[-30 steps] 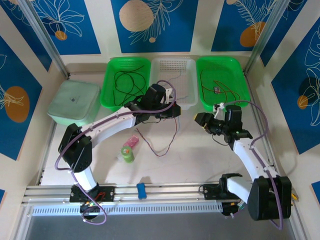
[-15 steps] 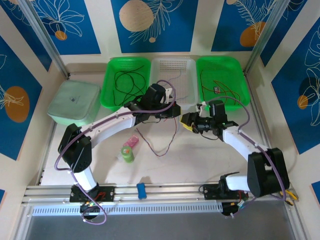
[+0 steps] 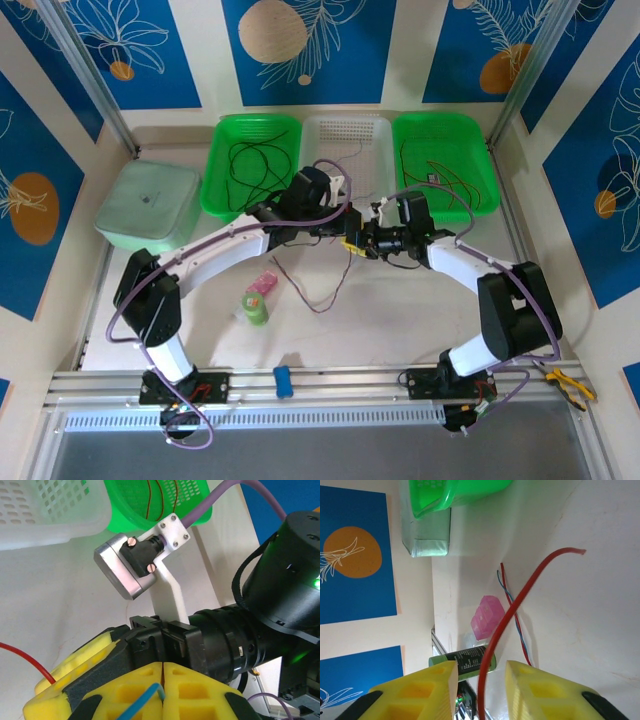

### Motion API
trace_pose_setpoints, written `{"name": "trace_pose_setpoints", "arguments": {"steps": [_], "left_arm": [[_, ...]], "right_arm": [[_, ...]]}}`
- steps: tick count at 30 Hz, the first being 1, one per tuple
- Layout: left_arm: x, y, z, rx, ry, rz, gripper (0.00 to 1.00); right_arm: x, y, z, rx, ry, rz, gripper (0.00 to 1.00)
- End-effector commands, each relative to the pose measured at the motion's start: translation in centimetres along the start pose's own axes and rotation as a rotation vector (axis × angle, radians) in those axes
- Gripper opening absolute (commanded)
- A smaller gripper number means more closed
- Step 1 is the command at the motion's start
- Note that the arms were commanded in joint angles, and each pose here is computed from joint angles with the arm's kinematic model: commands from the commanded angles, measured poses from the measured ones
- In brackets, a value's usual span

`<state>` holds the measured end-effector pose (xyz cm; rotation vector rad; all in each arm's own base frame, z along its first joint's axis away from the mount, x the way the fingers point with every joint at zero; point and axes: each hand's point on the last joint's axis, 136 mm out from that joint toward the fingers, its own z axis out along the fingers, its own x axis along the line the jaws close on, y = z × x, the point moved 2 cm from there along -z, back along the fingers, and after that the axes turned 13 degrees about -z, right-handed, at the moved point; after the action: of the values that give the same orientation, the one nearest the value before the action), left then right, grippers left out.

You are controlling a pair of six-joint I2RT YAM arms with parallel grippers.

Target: Untangle the cables

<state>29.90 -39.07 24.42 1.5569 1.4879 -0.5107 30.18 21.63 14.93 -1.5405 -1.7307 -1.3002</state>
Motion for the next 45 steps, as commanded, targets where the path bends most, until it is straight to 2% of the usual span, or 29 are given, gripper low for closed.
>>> {"name": "trace_pose_setpoints", "arguments": {"steps": [1,11,16,23,28,32,37,45], "left_arm": [[-3.1,0.2,-1.9,-0.013,-0.061,0.048,0.00],[-3.9,0.4,-2.7,-0.016,-0.063,0.068,0.00],[-4.7,0.8,-4.2,-0.021,-0.066,0.089,0.00],[-6.8,2.2,-7.5,-0.051,-0.138,0.100,0.00],[-9.6,3.0,-9.9,-0.069,-0.242,0.102,0.00],[-10.8,3.7,-12.2,-0.100,-0.256,0.133,0.00],[-9.5,5.1,-14.6,-0.157,-0.227,0.123,0.00],[-5.1,6.1,-18.6,-0.246,-0.161,0.056,0.00]], "right_arm": [[0.4,0.3,-0.2,-0.025,0.012,-0.025,0.28],[2.0,1.1,-1.5,-0.098,0.013,-0.094,0.00],[4.8,1.5,-4.5,-0.186,-0.018,-0.181,0.00],[7.7,1.7,-10.7,-0.393,-0.115,-0.301,0.00],[8.9,2.8,-15.6,-0.525,-0.170,-0.321,0.00],[10.4,3.9,-19.2,-0.612,-0.211,-0.332,0.00],[12.2,4.8,-22.6,-0.717,-0.255,-0.362,0.00],[13.5,5.5,-27.2,-0.871,-0.352,-0.369,0.00]]}}
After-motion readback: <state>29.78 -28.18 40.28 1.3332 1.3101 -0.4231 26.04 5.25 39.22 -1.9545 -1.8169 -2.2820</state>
